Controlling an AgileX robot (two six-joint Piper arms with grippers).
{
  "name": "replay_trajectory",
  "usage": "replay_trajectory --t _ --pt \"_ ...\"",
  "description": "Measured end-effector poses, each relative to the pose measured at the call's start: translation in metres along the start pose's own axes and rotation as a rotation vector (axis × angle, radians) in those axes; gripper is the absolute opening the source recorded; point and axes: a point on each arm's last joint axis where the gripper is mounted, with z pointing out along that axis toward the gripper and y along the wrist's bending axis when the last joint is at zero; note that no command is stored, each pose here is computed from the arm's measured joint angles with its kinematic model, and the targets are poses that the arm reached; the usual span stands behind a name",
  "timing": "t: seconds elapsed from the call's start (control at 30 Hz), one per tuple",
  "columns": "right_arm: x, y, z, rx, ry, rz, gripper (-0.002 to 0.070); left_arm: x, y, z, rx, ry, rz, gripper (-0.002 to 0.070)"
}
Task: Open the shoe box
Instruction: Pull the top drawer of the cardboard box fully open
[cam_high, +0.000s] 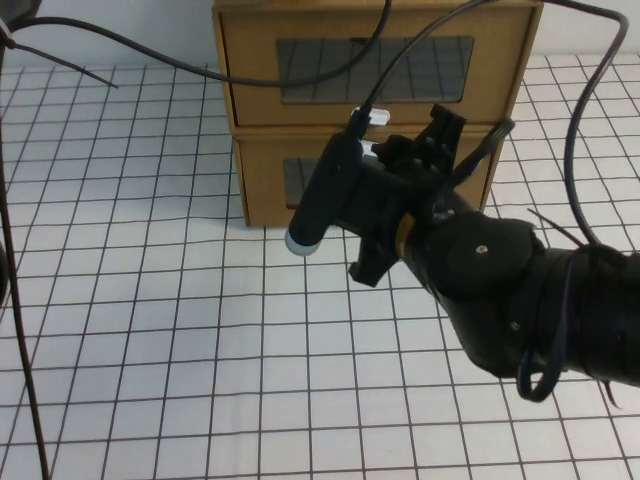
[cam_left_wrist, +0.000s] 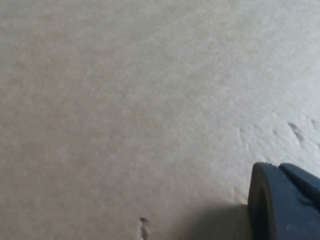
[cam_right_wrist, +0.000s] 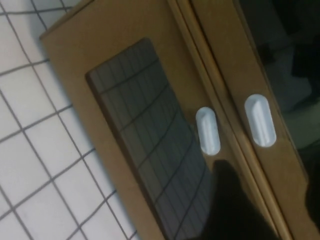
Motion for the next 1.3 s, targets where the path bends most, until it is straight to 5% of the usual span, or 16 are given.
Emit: replay_trajectory --t 0.13,0.4,1.3 --pt "-0.010 -0.005 0.014 0.023 -0.016 0.029 0.0352 0.001 -0.001 0.000 0.011 0.016 -0.004 -0.0003" --pt "-0.015 -0.021 0.046 0.067 -0.003 -0.006 0.0309 0.002 -0.002 -0.002 0.008 0.036 -0.025 -0.0004" --pt "0.011 -0.013 0.097 0.017 0.050 -0.174 0.0280 0.002 -0.002 -0.003 0.009 0.039 -0.032 -0.0003"
